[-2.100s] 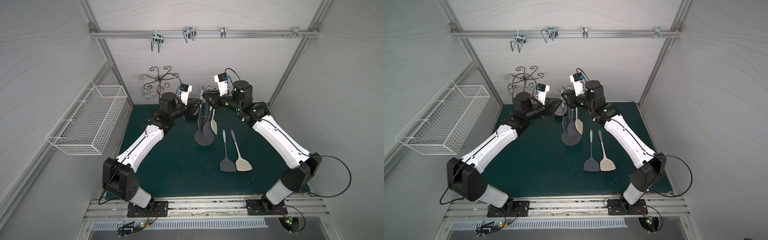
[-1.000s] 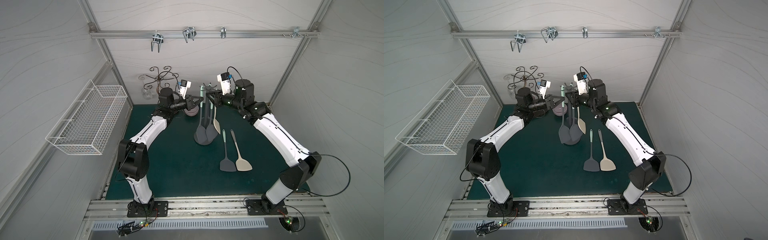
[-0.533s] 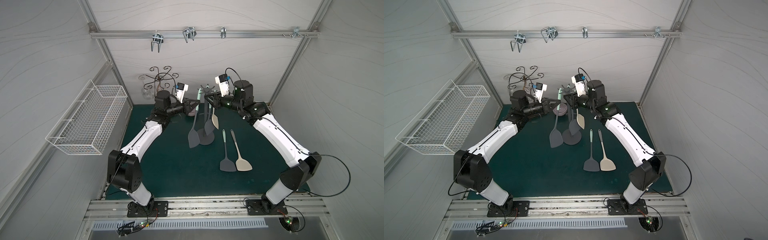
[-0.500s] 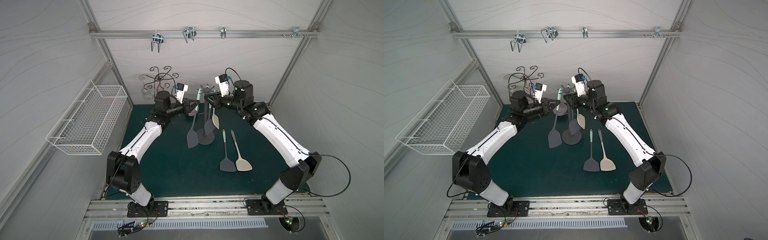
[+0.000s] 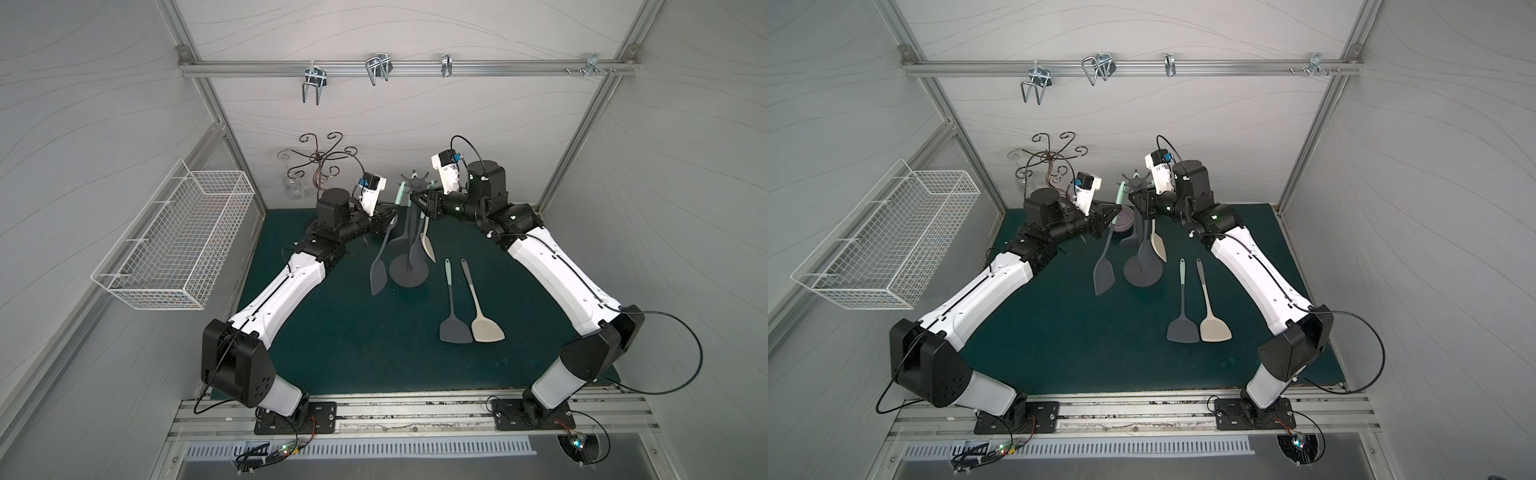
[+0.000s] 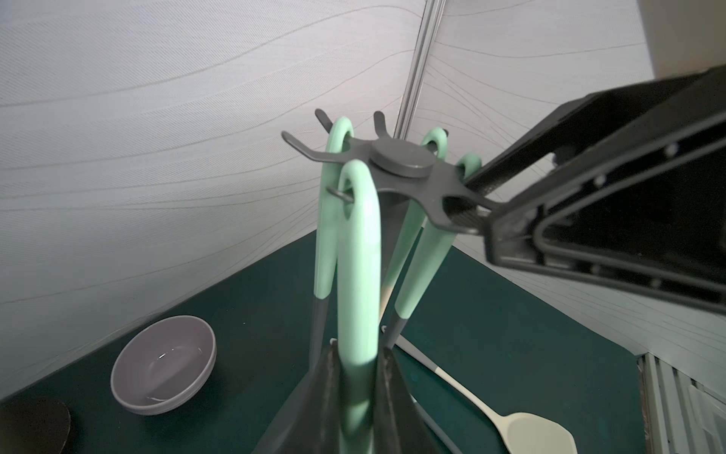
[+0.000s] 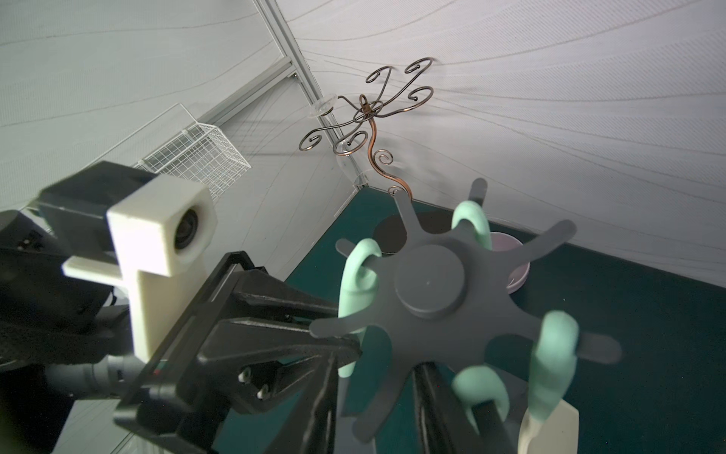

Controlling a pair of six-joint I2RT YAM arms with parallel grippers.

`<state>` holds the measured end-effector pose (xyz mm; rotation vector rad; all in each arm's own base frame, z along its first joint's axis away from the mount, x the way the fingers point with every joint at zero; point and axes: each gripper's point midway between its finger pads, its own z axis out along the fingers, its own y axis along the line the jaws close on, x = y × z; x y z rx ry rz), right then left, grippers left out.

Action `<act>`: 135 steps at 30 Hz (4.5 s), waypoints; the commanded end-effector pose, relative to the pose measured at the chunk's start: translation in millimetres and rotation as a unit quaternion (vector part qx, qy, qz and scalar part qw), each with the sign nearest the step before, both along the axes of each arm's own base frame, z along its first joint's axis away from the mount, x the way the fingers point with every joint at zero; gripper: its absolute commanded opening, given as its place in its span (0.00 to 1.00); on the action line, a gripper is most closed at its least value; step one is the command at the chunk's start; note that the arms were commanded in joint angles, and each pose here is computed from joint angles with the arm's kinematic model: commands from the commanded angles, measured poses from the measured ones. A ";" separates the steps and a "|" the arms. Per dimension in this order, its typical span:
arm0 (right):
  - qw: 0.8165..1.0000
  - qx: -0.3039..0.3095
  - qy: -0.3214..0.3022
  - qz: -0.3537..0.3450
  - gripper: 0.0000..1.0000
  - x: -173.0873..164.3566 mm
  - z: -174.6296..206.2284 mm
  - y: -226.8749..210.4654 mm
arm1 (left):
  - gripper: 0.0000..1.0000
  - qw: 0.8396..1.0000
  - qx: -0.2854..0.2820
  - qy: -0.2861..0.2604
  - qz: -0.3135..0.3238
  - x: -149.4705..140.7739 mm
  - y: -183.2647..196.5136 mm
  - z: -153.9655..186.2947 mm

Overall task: Take the spatula off the kitchen utensil rack
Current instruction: Take off the spatula from the rack, then place the spatula at the center of the board.

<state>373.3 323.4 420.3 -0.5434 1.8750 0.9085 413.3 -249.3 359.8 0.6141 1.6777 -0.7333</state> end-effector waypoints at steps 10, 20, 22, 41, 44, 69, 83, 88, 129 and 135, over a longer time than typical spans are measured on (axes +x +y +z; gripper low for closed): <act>0.998 0.047 -0.040 0.020 0.36 -9.6 68.6 5.4 | 0.00 0.998 -0.009 -0.053 0.010 1.5 0.8 31.9; 0.999 0.024 -0.010 0.028 0.26 34.2 33.3 39.2 | 0.00 0.993 0.030 -0.090 0.065 7.4 4.2 25.7; 1.000 0.014 -0.009 0.020 0.23 41.2 24.2 40.8 | 0.00 0.993 0.032 -0.091 0.071 8.5 6.3 23.2; 0.998 -0.050 0.035 -0.034 0.10 53.1 -41.8 25.9 | 0.00 0.959 -0.036 -0.190 0.206 9.0 46.8 39.8; 0.997 -0.056 0.041 -0.036 0.09 55.0 -48.1 25.6 | 0.00 0.953 -0.041 -0.207 0.216 7.8 50.2 49.6; 0.999 -0.023 0.017 0.043 0.28 30.5 -6.2 45.5 | 0.00 0.956 -0.053 -0.193 0.213 -8.3 64.0 85.8; 0.994 0.030 -0.040 0.098 0.48 -14.4 74.0 37.8 | 0.00 0.972 -0.105 -0.108 0.180 -49.1 95.5 108.5; 0.991 0.032 -0.051 0.120 0.48 -52.3 87.2 19.7 | 0.00 0.979 -0.125 -0.063 0.151 -71.4 97.0 110.7; 0.990 -0.052 0.048 0.126 0.51 -145.6 -85.4 81.2 | 0.00 0.931 -0.328 0.161 0.001 -119.7 59.8 21.4; 0.986 -0.054 0.076 0.139 0.45 -146.4 -100.4 91.9 | 0.00 0.934 -0.317 0.165 0.002 -121.1 59.0 20.0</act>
